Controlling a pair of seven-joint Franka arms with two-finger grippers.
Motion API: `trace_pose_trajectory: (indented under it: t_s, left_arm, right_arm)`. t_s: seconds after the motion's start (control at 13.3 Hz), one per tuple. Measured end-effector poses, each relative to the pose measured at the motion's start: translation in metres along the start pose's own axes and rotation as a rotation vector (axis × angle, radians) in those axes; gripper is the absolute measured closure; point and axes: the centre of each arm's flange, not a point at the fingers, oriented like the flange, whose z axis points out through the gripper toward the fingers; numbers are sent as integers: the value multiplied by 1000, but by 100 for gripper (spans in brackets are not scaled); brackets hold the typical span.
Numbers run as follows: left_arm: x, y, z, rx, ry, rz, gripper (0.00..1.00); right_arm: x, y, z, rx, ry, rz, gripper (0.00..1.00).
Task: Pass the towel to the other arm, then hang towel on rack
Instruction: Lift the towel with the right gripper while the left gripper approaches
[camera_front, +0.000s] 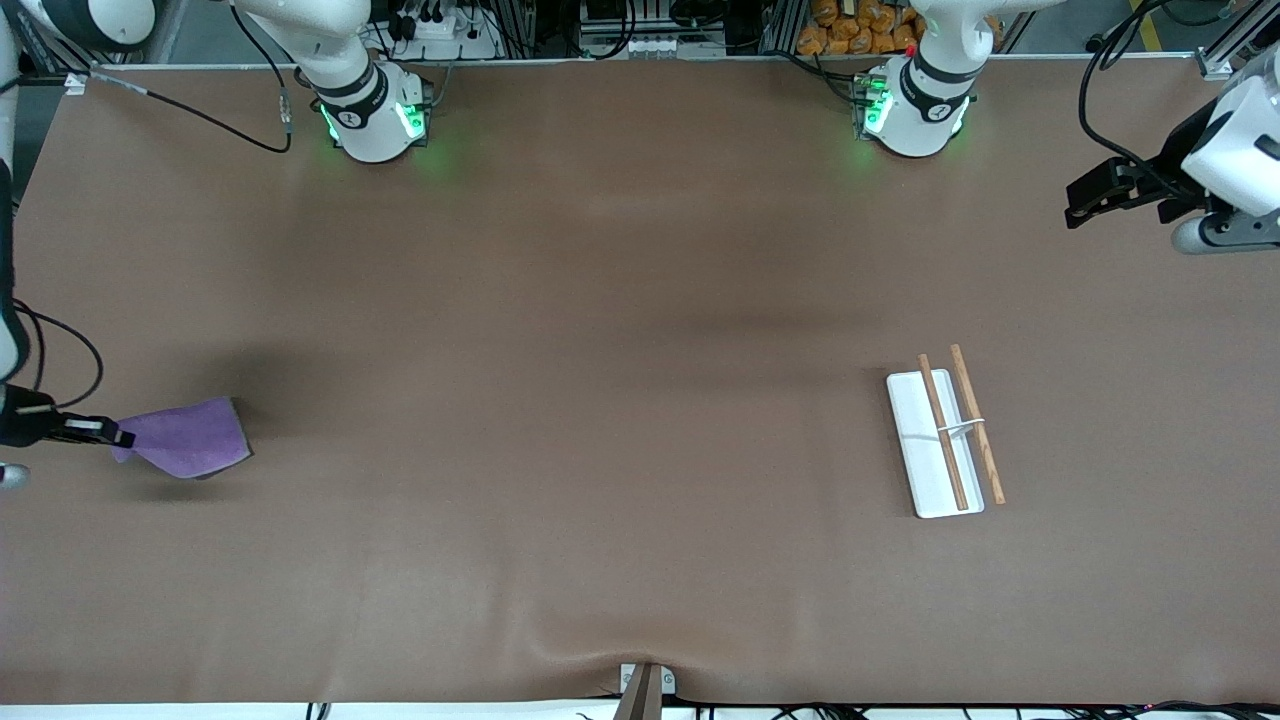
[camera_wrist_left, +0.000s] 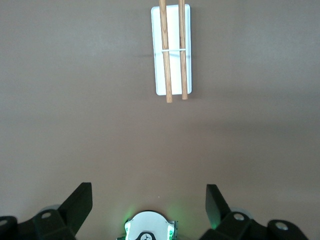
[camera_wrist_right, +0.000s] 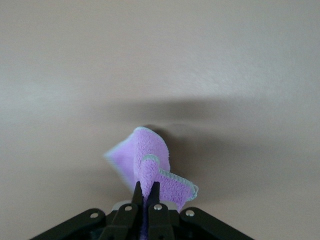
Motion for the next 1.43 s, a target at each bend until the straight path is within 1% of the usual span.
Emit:
trace_pose_trajectory:
  t_s: [0.23, 0.45, 0.6, 0.68, 0.9, 1.13, 1.21, 1.43]
  left_arm:
    - [7, 2, 12, 0, -27, 5, 0]
    - [11, 14, 19, 2, -43, 27, 0]
    - [10, 20, 20, 3, -43, 38, 0]
    - [10, 20, 20, 3, -43, 38, 0]
    - [11, 14, 20, 2, -43, 28, 0]
    - [9, 14, 18, 3, -47, 28, 0]
    - [8, 14, 17, 3, -46, 28, 0]
    - [7, 14, 16, 4, -46, 28, 0]
  right_arm:
    - [3, -24, -42, -10, 29, -117, 95]
    - [8, -61, -55, 11, 5, -182, 95]
    - [17, -87, -53, 23, 5, -223, 95]
    - [22, -100, -54, 29, 12, -246, 95]
    - [38, -145, -80, 41, 59, -323, 95]
    - [43, -187, -106, 56, 85, -389, 95]
    - [41, -198, -112, 63, 80, -405, 95]
    - [36, -226, -110, 96, 21, -411, 95]
